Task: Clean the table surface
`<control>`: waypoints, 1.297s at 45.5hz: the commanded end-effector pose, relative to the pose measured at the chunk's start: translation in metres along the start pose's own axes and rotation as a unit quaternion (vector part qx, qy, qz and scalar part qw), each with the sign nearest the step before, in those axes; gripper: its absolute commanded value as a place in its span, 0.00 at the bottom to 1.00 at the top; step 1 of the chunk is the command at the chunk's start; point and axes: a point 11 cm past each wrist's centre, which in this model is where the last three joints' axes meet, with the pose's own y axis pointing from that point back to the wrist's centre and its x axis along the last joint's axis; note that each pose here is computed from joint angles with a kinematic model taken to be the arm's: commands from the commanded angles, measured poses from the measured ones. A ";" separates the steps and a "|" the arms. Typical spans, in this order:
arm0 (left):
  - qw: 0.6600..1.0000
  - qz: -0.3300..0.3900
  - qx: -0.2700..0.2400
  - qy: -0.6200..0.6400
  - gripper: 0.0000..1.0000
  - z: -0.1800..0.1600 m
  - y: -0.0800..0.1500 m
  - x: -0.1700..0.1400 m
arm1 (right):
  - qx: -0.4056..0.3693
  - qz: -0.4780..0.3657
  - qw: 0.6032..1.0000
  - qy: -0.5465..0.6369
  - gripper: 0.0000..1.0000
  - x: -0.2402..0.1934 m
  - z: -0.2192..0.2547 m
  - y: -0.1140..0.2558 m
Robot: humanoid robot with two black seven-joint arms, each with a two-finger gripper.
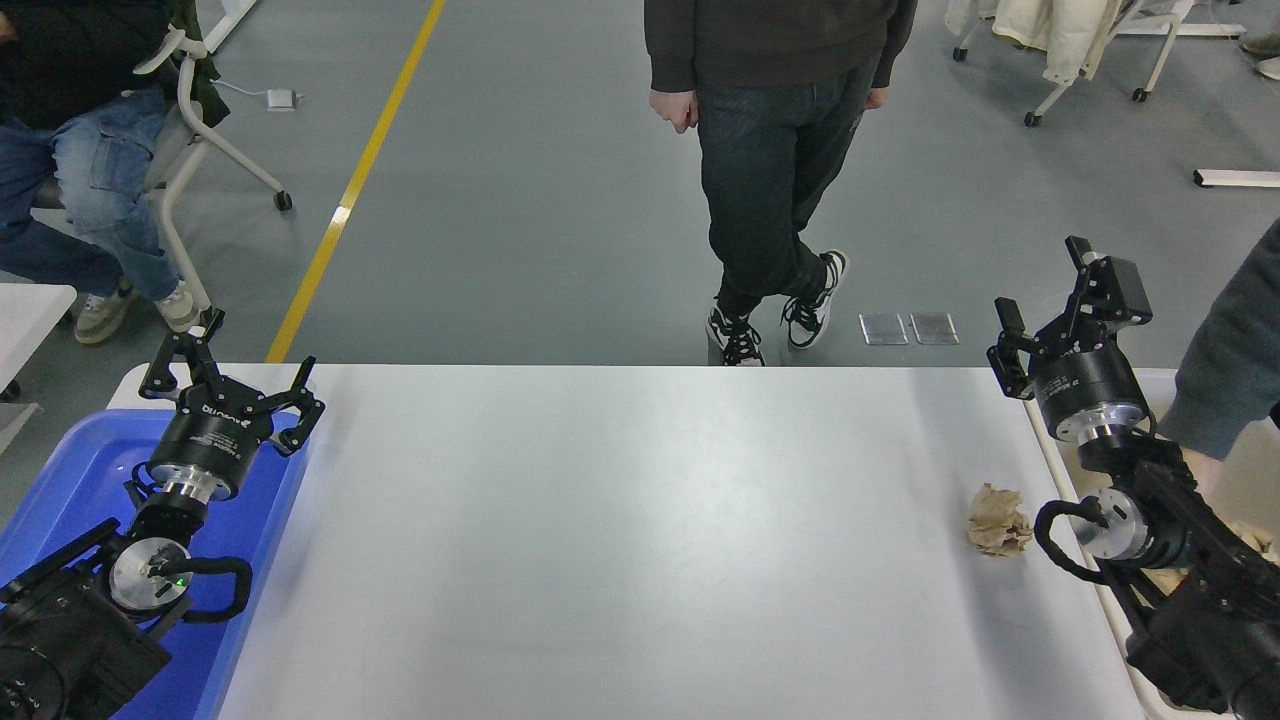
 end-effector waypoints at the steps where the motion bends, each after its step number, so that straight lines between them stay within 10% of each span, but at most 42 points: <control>1: 1.000 0.000 0.000 0.000 1.00 0.000 0.000 0.000 | -0.034 -0.003 0.999 0.008 0.99 -0.003 -0.004 -0.005; 21: 1.000 0.000 0.000 0.000 1.00 0.000 0.000 0.000 | -0.127 -0.088 0.970 0.185 0.99 -0.019 -0.043 -0.005; 59: 1.000 0.000 0.000 0.000 1.00 0.000 0.000 0.000 | -0.182 -0.320 0.725 0.583 0.99 -0.036 -0.049 0.047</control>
